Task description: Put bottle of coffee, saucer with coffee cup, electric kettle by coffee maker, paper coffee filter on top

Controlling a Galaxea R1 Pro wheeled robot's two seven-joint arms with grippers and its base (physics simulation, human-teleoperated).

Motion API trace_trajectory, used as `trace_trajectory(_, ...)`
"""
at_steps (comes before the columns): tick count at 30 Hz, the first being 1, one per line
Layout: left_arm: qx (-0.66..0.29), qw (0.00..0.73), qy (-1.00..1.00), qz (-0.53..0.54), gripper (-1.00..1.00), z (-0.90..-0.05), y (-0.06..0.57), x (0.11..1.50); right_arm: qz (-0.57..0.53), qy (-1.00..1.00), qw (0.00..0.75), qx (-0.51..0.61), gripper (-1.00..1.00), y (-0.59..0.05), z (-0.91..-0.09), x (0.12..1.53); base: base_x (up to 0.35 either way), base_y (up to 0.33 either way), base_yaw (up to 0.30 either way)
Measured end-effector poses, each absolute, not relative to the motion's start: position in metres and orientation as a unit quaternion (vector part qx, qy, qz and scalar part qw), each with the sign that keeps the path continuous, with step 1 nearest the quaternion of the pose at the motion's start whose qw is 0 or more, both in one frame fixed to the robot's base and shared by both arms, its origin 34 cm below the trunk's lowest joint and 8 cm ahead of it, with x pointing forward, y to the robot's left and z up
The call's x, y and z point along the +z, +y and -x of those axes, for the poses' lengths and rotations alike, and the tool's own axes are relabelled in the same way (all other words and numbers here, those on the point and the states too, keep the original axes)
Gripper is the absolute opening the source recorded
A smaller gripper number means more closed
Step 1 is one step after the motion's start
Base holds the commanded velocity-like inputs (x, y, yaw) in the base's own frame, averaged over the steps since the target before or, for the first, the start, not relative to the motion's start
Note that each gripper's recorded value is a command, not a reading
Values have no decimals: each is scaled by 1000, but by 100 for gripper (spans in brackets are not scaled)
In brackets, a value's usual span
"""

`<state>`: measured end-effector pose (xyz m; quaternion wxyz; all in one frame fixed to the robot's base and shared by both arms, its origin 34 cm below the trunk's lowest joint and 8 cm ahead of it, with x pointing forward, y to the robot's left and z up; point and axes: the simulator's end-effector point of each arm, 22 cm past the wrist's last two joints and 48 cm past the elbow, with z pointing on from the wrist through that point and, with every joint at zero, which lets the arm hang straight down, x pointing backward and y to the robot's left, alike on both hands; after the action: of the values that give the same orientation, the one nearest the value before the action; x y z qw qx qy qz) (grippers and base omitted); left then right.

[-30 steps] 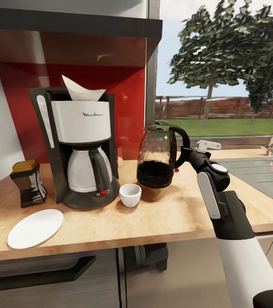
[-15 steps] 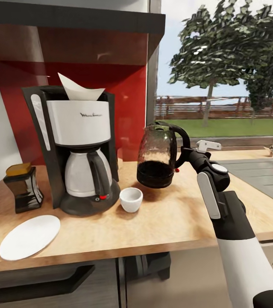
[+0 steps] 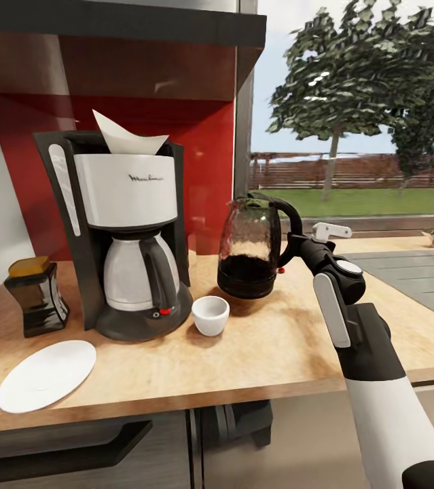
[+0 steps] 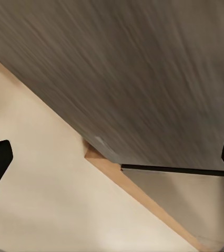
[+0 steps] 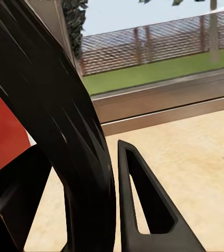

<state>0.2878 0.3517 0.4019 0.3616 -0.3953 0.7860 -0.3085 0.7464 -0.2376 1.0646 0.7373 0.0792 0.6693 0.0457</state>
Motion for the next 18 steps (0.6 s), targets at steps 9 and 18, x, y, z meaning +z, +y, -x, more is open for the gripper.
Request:
trace_trajectory(9,-309,362,786,395,100,-287,352,398,-79,669,737,46,-100,-238,-746,1060,0,0,0)
trace_trajectory(18,-309,362,786,395,100,-286,352,389,-79,670,737,46,-100,-237,-744,1052,0,0,0)
